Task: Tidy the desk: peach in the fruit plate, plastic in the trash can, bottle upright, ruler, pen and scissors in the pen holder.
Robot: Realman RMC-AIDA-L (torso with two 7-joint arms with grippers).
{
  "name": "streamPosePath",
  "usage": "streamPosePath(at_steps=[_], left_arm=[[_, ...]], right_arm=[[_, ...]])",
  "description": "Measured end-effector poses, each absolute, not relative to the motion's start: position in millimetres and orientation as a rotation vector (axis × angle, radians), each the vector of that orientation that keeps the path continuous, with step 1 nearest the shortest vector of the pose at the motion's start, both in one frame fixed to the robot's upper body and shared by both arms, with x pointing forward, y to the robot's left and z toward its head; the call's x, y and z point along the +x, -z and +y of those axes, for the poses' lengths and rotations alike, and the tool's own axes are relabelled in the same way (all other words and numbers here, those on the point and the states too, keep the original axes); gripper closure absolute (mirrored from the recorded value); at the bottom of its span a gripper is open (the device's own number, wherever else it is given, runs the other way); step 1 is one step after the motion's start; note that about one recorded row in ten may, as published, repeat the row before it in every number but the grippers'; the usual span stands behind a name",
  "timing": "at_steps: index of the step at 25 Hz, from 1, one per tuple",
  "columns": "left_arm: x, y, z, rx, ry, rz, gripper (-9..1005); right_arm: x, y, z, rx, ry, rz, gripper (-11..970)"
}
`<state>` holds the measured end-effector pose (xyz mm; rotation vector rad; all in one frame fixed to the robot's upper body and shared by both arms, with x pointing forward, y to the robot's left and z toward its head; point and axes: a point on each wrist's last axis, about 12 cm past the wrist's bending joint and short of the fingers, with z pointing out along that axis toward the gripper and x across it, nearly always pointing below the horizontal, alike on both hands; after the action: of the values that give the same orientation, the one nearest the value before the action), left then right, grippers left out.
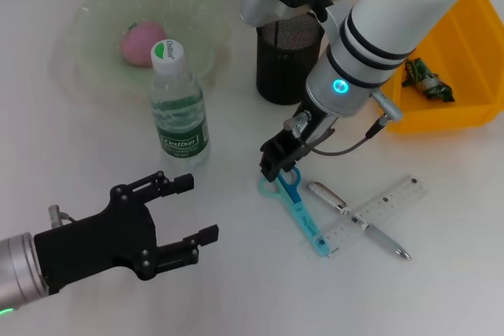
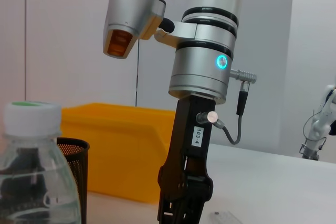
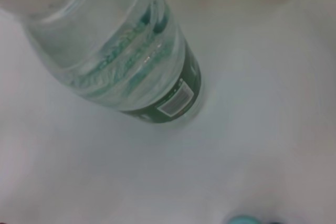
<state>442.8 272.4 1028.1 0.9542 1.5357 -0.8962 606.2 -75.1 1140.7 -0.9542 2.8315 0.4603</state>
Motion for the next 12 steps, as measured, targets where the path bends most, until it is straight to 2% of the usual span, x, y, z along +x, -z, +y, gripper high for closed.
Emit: streamPosePath(at_steps=[12], left_arm=[[441.4,-1024.8,269.8,0.953,0.896,1.533,227]], right_arm=[[609.1,-1133.7,-78.0,-0.923,-0.437,2.856,693]])
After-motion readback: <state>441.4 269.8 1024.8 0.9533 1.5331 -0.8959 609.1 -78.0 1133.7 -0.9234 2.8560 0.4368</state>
